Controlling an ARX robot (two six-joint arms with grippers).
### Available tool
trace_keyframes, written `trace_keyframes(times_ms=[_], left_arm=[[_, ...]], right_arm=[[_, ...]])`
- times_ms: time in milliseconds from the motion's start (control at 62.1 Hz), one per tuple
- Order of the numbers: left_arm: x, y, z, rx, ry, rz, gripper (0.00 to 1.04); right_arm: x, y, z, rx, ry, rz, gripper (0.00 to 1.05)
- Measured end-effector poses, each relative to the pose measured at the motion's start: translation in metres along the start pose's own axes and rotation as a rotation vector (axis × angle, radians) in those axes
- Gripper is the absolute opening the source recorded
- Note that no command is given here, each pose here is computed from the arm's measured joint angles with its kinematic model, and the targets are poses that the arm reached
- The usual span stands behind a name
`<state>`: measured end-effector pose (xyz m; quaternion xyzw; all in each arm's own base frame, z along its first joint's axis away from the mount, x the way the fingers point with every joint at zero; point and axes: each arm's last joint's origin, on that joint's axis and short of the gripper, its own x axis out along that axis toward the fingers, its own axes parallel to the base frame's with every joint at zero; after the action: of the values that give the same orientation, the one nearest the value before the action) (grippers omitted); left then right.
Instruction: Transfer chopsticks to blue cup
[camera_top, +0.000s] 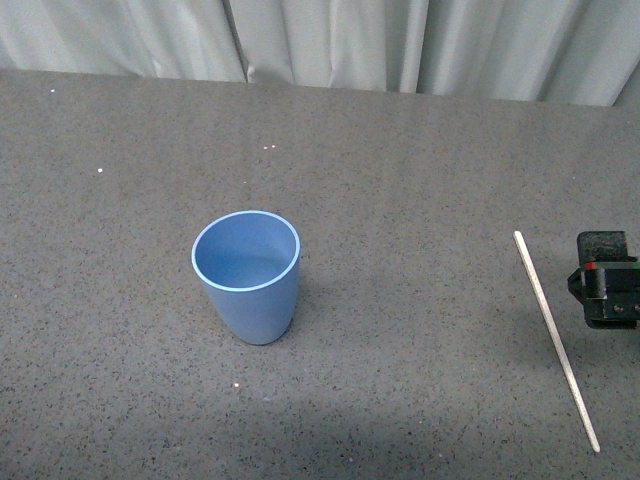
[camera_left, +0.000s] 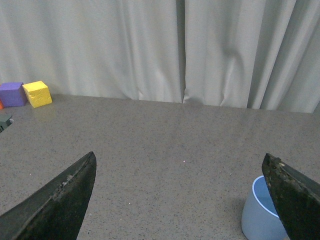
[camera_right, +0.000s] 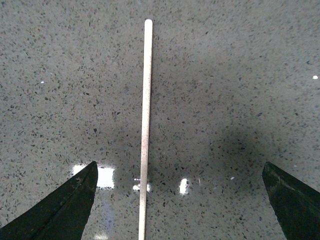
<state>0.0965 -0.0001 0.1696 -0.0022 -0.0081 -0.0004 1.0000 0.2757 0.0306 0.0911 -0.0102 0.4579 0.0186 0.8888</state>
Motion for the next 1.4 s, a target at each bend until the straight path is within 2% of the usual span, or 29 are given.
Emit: trace_keyframes(times_ms=[225,692,772,885,1239,1303,1400], left_arm=[[0.0,0.0,0.0,0.0,0.0,0.0,0.98],[0.0,0.0,0.0,0.0,0.0,0.0,0.98],[0.0,0.0,0.0,0.0,0.0,0.0,0.98],[0.0,0.0,0.0,0.0,0.0,0.0,0.98],[0.0,0.0,0.0,0.0,0.0,0.0,0.98],[0.0,0.0,0.0,0.0,0.0,0.0,0.98],[0.0,0.0,0.0,0.0,0.0,0.0,0.98]], right_arm=[[0.03,0.006,0.01,0.037,0.081,0.019,0.95],[0.063,0.018,0.006,0.052,0.221,0.028,0.94],[0.067,0.019,0.004,0.05,0.235,0.022,0.84],[0.07,0.021,0.007,0.056,0.24,0.013,0.59],[0.071,0.022,0.009,0.065,0.264,0.004,0.07],[0.069,0.023,0.01,0.059,0.26,0.006,0.01],[0.065,0.025,0.01,0.059,0.242,0.029,0.01]])
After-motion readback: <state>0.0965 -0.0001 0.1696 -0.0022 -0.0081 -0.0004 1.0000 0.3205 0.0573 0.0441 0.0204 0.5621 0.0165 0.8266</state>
